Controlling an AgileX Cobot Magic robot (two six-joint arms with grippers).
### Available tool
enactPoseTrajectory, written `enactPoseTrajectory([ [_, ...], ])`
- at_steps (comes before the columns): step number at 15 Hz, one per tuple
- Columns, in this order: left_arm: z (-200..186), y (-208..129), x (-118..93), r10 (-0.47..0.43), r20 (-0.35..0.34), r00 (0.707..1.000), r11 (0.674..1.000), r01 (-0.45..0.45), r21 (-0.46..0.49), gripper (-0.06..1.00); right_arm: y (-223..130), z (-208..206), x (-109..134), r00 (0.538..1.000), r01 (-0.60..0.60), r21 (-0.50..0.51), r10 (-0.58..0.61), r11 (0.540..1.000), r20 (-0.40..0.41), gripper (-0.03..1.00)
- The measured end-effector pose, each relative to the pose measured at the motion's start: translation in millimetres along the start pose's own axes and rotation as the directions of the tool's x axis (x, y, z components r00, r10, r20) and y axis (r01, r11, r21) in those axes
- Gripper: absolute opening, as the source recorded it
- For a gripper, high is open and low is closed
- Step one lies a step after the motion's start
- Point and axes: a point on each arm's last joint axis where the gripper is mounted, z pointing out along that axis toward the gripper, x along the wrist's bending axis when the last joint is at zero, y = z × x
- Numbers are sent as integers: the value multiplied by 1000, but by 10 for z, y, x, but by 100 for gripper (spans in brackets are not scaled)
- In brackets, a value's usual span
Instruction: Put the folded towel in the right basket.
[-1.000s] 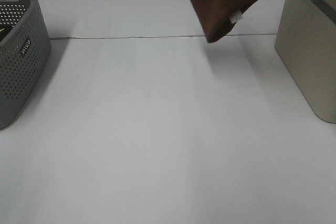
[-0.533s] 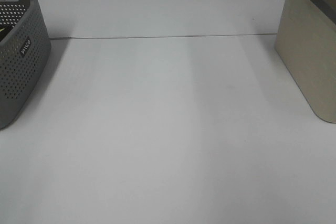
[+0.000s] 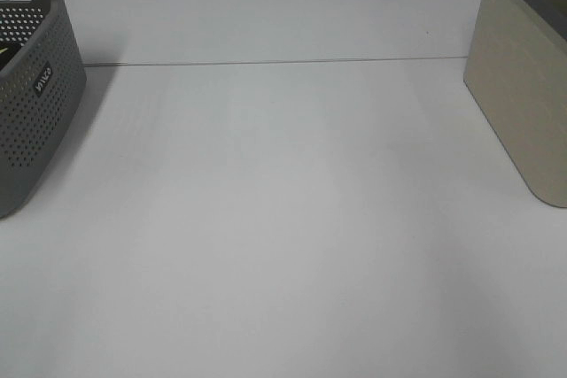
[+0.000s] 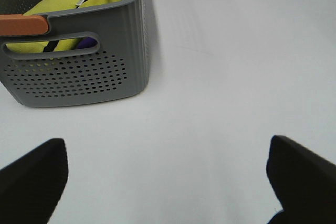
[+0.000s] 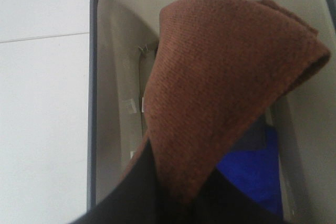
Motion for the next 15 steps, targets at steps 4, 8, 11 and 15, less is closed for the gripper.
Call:
enactPoseTrajectory([
  [4,0,0,0,0,0,1000,1000,0,0,98,-82,570,-50,997,-64,112,67,992,-24,18],
  [8,0,0,0,0,0,1000,1000,0,0,98,-129,789,-64,991,-125,156,130,980,-27,56],
  [11,0,0,0,0,0,1000,1000,0,0,98,-87,696,25,981,-142,130,157,981,-113,68],
  [15,0,0,0,0,0,1000,1000,0,0,98,34,138,329,977,-103,18,105,994,-187,69],
])
